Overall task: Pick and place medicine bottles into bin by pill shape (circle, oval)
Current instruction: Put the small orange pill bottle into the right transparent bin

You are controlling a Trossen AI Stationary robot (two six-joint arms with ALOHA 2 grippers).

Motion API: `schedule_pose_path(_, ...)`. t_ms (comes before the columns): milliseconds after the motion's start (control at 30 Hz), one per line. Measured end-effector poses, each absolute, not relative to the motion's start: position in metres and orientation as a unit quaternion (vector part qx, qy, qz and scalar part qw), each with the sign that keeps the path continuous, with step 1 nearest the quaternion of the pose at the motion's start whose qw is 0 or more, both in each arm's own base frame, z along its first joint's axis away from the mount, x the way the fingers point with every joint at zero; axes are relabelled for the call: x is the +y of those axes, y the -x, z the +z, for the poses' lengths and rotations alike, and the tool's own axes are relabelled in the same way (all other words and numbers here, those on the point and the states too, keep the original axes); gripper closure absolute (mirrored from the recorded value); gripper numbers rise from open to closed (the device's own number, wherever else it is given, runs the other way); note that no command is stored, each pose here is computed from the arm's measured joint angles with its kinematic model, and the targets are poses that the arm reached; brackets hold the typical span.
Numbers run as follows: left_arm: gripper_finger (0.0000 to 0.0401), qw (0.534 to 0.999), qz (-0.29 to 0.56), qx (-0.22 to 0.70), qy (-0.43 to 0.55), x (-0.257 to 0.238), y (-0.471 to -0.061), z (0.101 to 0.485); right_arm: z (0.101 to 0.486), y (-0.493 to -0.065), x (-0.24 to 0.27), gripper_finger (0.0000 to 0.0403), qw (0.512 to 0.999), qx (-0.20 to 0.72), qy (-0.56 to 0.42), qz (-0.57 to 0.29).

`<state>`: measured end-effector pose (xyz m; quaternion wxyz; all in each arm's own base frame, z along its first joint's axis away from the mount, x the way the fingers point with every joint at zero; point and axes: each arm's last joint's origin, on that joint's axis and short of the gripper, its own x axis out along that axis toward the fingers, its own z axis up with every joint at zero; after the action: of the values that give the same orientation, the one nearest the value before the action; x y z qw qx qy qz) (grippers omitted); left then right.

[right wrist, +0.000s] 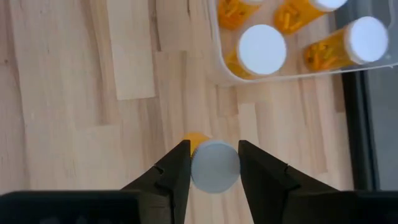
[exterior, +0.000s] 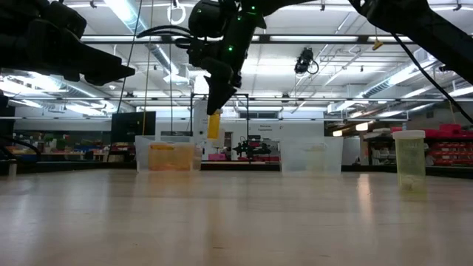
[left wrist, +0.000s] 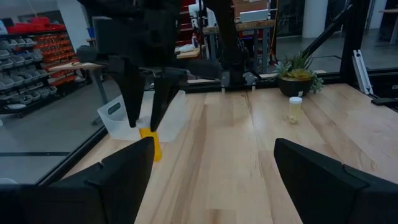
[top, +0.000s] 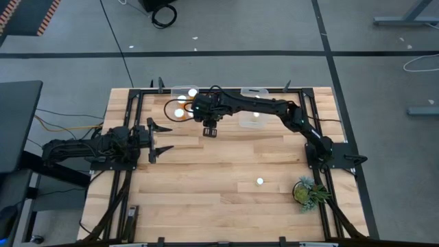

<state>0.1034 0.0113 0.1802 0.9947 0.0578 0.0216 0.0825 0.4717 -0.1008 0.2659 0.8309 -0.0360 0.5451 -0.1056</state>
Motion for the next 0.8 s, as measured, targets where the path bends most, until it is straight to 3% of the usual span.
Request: schedule_pose_path(800, 0.0060, 0.995, 0.082, 0.022, -0.058, 0.011, -0.103, 0.180, 0.284, -0.455, -0.101, 0.0269, 0.796, 0.596, 0.027, -0.102)
